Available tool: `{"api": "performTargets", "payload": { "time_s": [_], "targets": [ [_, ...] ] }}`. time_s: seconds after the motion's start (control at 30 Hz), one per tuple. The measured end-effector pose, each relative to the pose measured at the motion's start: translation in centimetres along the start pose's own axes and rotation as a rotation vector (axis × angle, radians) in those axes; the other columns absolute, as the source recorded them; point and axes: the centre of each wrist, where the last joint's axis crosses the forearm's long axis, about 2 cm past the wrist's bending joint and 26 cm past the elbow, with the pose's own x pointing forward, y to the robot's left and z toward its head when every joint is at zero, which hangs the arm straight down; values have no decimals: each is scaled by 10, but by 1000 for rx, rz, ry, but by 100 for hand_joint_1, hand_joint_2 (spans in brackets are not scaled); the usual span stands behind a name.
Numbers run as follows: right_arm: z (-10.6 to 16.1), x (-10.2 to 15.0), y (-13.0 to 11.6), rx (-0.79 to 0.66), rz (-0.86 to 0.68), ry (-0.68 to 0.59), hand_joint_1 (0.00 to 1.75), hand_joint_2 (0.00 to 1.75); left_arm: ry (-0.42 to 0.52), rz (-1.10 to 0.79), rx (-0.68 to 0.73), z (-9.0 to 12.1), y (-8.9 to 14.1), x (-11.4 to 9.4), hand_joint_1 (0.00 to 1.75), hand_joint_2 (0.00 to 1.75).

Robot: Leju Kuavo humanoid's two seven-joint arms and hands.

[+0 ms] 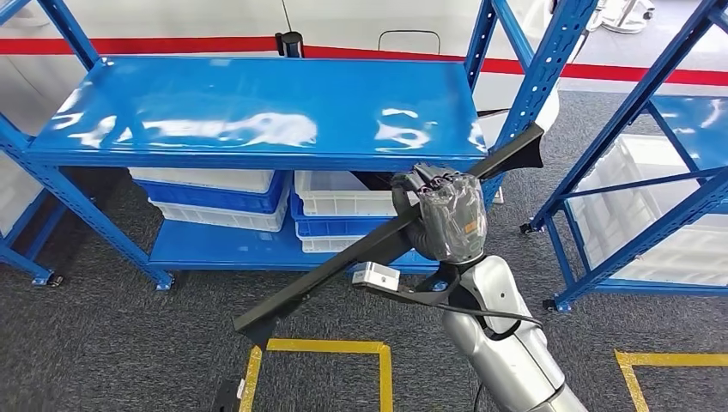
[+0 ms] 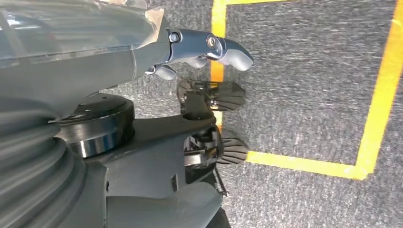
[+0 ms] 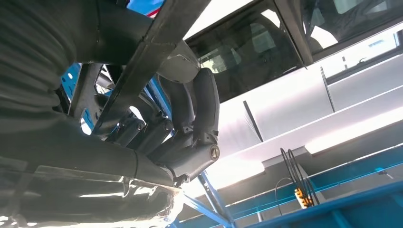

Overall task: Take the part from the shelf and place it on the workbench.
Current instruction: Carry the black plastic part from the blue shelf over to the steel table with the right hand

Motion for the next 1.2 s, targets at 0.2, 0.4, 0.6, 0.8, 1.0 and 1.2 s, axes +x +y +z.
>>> {"api": "performTargets", "payload": {
  "time_s": [0.2, 0.4, 0.6, 0.8, 1.0, 1.2],
  "targets": [
    [16, 5, -7, -31, 3, 9, 175, 175, -2, 9, 3, 0, 1, 0, 0, 175],
    [25, 10, -18, -80, 10, 21, 175, 175, 0, 18, 12, 0, 2, -1, 0, 175],
    [34, 12, -20, -81, 7, 42, 175, 175, 0, 24, 32, 0, 8, -1, 0, 175],
    [39, 11, -21, -87, 6, 50, 175, 175, -3, 40, 47, 0, 10, -1, 0, 175],
    [45, 7, -20, -88, 2, 62, 175, 175, -4, 65, 71, 0, 11, -1, 0, 175],
    [48, 3, -19, -82, 8, 80, 175, 175, 4, 80, 88, 0, 12, -2, 0, 175]
  ]
}}
